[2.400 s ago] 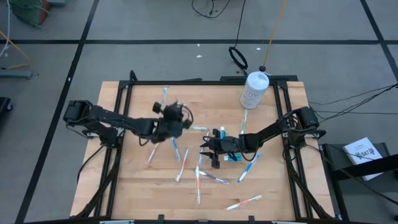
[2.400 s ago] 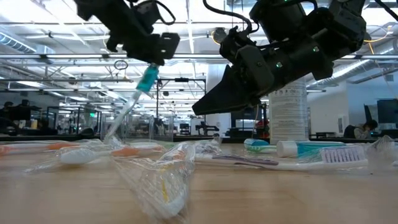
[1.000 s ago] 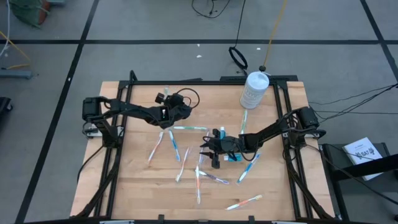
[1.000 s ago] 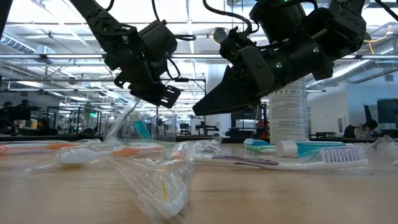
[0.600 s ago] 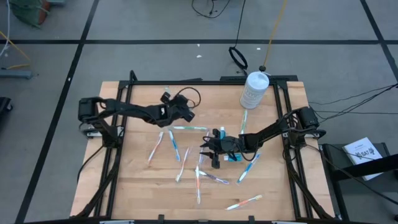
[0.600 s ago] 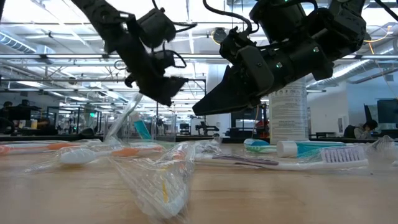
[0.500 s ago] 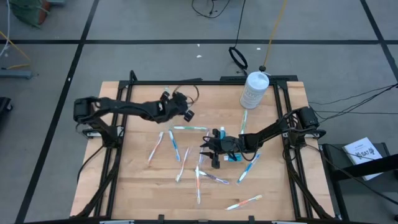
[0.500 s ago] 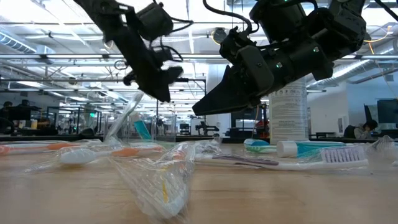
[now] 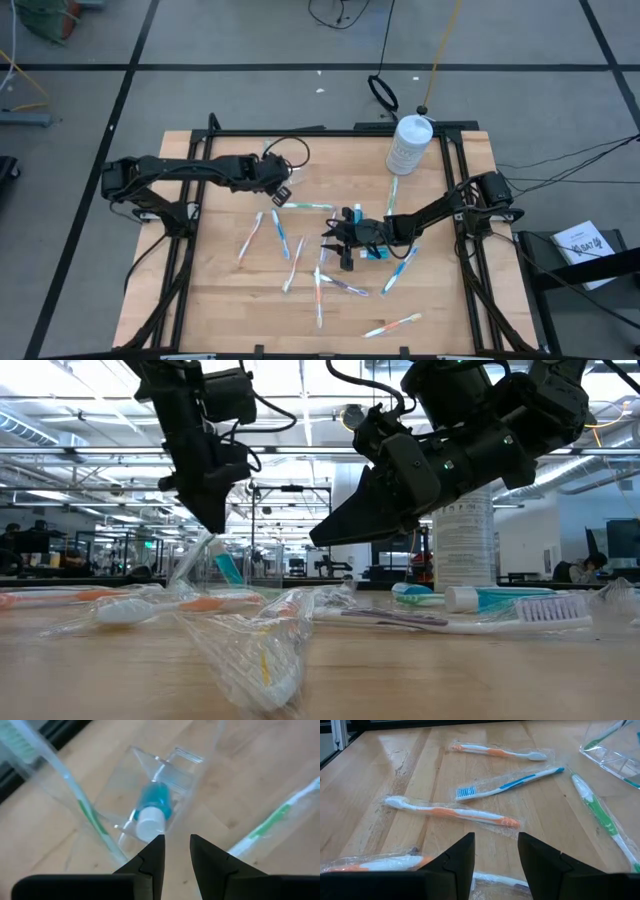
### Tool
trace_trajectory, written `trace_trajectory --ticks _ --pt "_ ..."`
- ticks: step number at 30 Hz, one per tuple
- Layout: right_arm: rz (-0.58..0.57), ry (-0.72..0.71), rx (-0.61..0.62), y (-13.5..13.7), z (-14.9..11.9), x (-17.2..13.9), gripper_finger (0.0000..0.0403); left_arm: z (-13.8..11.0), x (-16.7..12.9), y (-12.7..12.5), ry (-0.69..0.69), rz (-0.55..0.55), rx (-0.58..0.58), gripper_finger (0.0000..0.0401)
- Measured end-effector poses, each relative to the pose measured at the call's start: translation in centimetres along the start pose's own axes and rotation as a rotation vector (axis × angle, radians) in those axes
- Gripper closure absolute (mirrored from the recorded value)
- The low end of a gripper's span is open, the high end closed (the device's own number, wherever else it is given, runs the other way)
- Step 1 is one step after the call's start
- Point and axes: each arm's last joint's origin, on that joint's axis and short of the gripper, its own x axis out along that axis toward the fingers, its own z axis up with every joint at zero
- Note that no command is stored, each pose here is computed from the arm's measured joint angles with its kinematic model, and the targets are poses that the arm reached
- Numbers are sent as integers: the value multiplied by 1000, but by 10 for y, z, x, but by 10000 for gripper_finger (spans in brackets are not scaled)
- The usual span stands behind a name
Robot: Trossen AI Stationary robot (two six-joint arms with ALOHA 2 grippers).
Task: Pick & Place toothbrushing station
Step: Put the mouthwash into the transparent organizer
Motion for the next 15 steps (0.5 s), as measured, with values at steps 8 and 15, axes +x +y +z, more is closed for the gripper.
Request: trace_trajectory --ticks 8,15 --pt "0 0 0 0 0 0 261 7 1 1 -80 33 112 304" --pt "0 0 0 0 0 0 261 13 9 16 -47 19 83 262"
